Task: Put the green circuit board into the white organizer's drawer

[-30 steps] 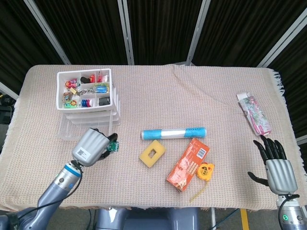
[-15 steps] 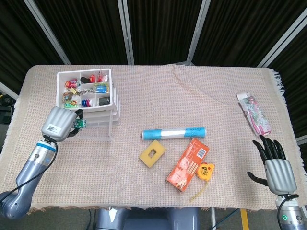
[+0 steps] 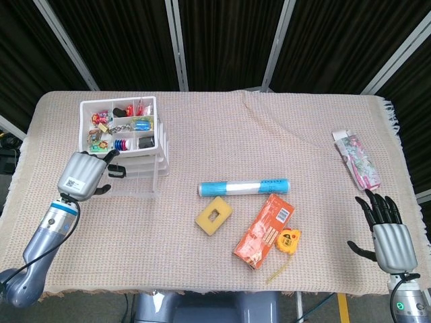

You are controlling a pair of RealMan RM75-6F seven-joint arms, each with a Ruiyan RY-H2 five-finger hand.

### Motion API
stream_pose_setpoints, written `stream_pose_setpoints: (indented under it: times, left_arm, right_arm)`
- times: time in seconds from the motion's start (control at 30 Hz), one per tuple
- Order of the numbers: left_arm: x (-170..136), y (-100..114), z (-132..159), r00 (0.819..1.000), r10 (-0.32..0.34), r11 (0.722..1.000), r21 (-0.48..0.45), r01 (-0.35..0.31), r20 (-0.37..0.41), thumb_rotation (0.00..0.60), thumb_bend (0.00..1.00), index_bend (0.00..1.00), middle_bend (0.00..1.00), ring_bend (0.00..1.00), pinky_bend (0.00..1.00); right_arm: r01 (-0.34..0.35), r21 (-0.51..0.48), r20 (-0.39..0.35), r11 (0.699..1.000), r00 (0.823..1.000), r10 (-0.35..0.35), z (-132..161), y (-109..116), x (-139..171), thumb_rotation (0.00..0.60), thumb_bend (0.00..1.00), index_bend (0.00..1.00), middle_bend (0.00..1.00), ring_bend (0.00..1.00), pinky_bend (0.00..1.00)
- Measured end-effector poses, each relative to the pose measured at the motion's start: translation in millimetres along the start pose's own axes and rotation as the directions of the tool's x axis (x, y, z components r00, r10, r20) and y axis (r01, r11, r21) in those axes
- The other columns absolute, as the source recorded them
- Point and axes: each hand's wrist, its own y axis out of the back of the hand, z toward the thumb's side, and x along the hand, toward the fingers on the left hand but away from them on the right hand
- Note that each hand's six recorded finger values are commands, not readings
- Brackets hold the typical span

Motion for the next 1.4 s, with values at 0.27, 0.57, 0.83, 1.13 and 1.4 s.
stream_pose_setpoints:
  times: [0.27, 0.57, 0.83, 1.13, 1.4]
  left_arm:
    - [-34.0, 8.3, 19.1, 0.985, 0.088, 0.994, 0.047, -0.096, 0.151, 0.6, 1.0, 0.28, 0.22, 0.22, 0.35]
    - [-98.9, -15.6, 32.7, 0.855, 0.104, 0.917, 0.283, -0.281, 0.509, 0.6, 1.0, 0.31, 0.15, 0.11, 0.24]
    - [-126.5, -64.4, 23.3, 0.787, -0.057, 0.854, 0.438, -0.28, 0.614, 0.6, 1.0, 0.31, 0.11, 0.06, 0.2]
    - [-107.4, -91.7, 26.3, 0.793, -0.173, 0.801, 0.552, -0.233, 0.585, 0.6, 1.0, 0.31, 0.11, 0.06, 0.2]
    - [-82.5, -95.2, 32.2, 0.82, -0.168, 0.791, 0.571, -0.219, 0.547, 0.6, 1.0, 0.3, 0.1, 0.05, 0.19]
  right_arm:
    - [0.003, 0.002, 0.002, 1.0, 1.0, -0.003, -0.3, 0.3, -0.5, 0.6, 0.03, 0.12, 0.0, 0.0, 0.0]
    - [0.002, 0.0, 0.006, 1.0, 1.0, -0.002, 0.1, -0.2, -1.2, 0.6, 0.03, 0.12, 0.0, 0.0, 0.0]
    - [0.001, -0.001, 0.01, 1.0, 1.0, -0.001, -0.5, 0.0, -1.2, 0.6, 0.03, 0.12, 0.0, 0.0, 0.0]
    - [0.003, -0.002, 0.009, 1.0, 1.0, -0.003, -0.4, 0.3, -1.2, 0.6, 0.03, 0.12, 0.0, 0.0, 0.0]
    - [0.002, -0.002, 0.007, 1.0, 1.0, -0.002, -0.2, 0.2, -1.0, 0.6, 0.03, 0.12, 0.0, 0.0, 0.0]
